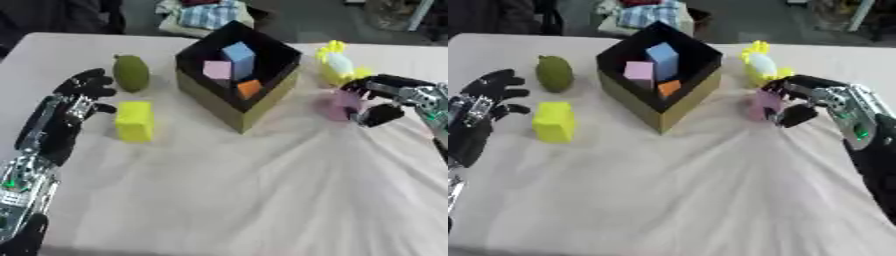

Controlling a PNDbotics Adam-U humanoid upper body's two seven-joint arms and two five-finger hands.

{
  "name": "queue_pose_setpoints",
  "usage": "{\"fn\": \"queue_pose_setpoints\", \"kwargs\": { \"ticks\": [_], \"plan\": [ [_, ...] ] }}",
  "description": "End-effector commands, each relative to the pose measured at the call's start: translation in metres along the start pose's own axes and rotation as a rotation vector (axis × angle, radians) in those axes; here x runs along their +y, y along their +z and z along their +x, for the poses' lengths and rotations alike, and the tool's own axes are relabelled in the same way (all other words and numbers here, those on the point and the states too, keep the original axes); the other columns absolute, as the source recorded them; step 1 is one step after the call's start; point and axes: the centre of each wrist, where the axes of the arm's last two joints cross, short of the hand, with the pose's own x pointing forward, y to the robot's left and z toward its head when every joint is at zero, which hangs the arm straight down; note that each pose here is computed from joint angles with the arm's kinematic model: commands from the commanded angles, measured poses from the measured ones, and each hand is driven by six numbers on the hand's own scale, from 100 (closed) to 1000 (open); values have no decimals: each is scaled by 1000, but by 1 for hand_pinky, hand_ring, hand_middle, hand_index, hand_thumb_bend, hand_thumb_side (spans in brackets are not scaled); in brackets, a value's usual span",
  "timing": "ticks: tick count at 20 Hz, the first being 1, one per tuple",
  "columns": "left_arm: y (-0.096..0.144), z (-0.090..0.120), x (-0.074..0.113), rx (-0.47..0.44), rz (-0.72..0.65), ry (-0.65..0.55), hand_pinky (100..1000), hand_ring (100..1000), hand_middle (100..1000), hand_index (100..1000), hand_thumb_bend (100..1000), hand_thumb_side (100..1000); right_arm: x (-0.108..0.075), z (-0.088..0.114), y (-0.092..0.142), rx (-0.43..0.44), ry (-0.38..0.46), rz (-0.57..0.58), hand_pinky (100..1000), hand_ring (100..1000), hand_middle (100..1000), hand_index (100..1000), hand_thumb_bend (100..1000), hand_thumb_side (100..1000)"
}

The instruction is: Pick up objects on the table and place them in the box.

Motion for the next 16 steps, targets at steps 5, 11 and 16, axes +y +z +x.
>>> {"fn": "queue_pose_setpoints", "kwargs": {
  "ticks": [5,11,16],
  "plan": [
    [-4,9,5,-28,-4,-22,659,775,751,858,439,621,-12,-1,5,1,22,-72,772,775,632,798,294,210],
    [-4,9,6,-28,-4,-22,658,775,752,858,437,621,-28,7,14,-51,22,-232,747,738,559,756,252,187],
    [-3,9,6,-26,-4,-22,658,775,751,858,437,620,-56,23,26,-123,23,-350,745,729,548,751,236,198]
  ]
}}
